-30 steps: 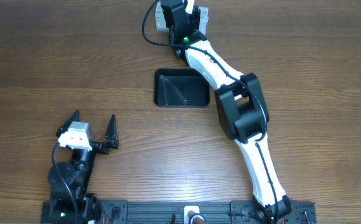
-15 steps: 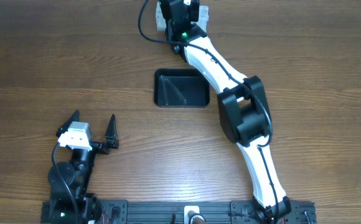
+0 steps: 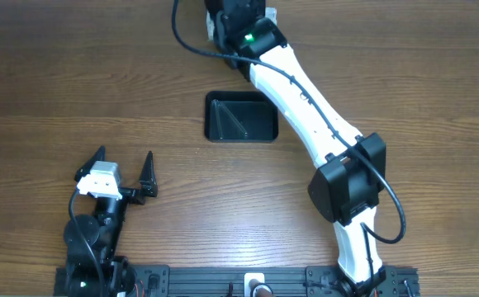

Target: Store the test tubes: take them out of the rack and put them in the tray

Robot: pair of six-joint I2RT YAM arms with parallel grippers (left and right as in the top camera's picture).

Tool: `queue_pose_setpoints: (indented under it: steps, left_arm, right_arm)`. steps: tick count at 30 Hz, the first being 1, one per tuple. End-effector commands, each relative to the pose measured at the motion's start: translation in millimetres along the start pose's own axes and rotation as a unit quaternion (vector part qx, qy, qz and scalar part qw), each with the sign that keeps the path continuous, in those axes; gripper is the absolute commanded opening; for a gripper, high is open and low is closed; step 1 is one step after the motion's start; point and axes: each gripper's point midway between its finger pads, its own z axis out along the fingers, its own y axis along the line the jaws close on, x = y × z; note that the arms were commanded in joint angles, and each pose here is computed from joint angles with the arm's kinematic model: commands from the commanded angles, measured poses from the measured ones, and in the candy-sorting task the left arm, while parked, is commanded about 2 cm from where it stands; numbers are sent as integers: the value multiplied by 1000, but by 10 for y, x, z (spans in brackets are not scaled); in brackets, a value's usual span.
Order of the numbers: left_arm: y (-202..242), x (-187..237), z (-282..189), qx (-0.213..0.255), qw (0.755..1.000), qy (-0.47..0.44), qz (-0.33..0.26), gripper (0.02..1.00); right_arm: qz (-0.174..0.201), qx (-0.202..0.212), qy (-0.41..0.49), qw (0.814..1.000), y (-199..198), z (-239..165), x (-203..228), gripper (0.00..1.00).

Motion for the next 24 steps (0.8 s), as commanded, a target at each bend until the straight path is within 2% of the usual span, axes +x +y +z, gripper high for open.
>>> queue_pose_setpoints:
  steps: [1,4,6,24]
  left_arm:
    - [-3,28,3,3,1000,0,9,1000]
    - [-3,28,3,3,1000,0,9,1000]
    - [-3,28,3,3,1000,0,9,1000]
    - [-3,28,3,3,1000,0,9,1000]
  right_arm:
    - [13,-77,97,992,213,-37,438,56]
    - [4,-125,172,977,264,-76,761,47]
    - [0,-139,211,967,261,-93,949,40]
    - [-21,-148,353,924,272,-78,2044,38]
